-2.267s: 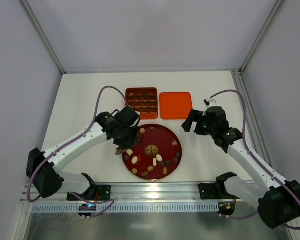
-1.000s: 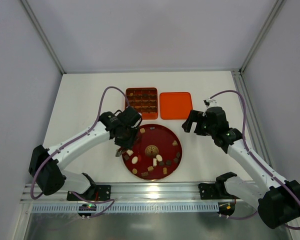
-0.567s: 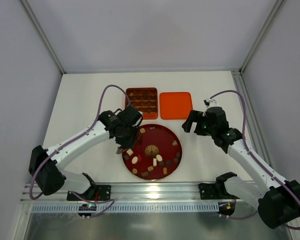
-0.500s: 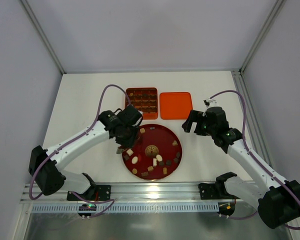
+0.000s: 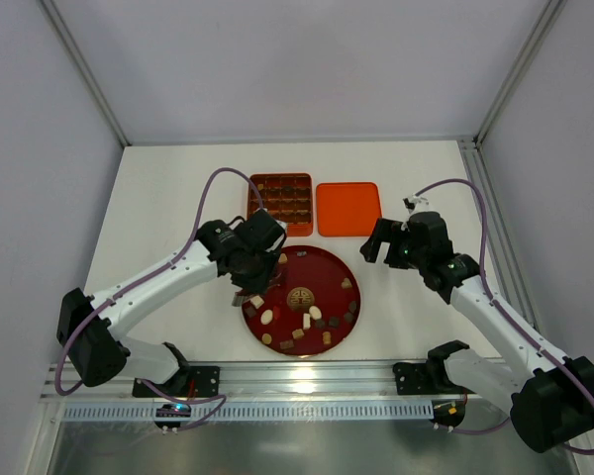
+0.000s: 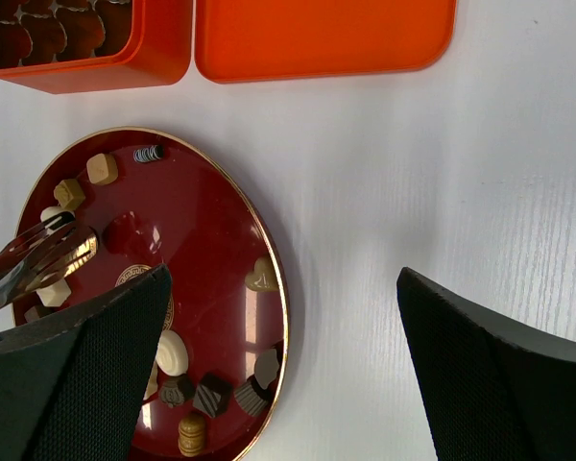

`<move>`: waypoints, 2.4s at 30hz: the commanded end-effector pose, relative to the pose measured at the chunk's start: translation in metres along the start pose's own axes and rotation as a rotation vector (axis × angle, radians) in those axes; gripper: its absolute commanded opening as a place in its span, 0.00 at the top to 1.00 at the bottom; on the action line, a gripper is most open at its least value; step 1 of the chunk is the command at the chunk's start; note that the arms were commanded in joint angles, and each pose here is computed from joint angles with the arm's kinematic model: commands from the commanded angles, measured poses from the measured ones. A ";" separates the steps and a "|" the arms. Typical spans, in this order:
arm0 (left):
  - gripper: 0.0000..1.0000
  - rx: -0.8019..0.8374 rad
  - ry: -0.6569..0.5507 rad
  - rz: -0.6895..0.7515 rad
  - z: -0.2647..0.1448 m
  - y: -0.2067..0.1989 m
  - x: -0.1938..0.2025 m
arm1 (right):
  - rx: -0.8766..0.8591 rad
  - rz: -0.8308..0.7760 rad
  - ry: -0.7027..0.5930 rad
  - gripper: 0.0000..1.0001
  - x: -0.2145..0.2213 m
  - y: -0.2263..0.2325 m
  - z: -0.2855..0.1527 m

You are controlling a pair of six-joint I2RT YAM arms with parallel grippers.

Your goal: Pack the chocolate

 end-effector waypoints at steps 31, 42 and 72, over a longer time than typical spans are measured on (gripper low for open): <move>0.66 -0.114 -0.260 -0.100 -0.036 0.035 -0.099 | -0.023 -0.004 -0.055 0.00 -0.012 0.006 0.000; 0.66 -0.232 -0.288 -0.184 -0.008 0.084 -0.170 | -0.021 -0.016 -0.052 0.00 -0.015 0.007 -0.002; 0.66 -0.154 -0.298 -0.218 -0.014 0.095 -0.176 | -0.014 -0.015 -0.040 0.00 -0.014 0.006 0.002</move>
Point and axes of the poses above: each gripper's point midway between its finger pads, its own z axis out along the fingers, its own y axis along the line the jaws close on, x = y × z, the point moved 7 cm from there along -z, back along the fingers, and after that the axes turned 4 degrees about z, right-handed, at the moved point
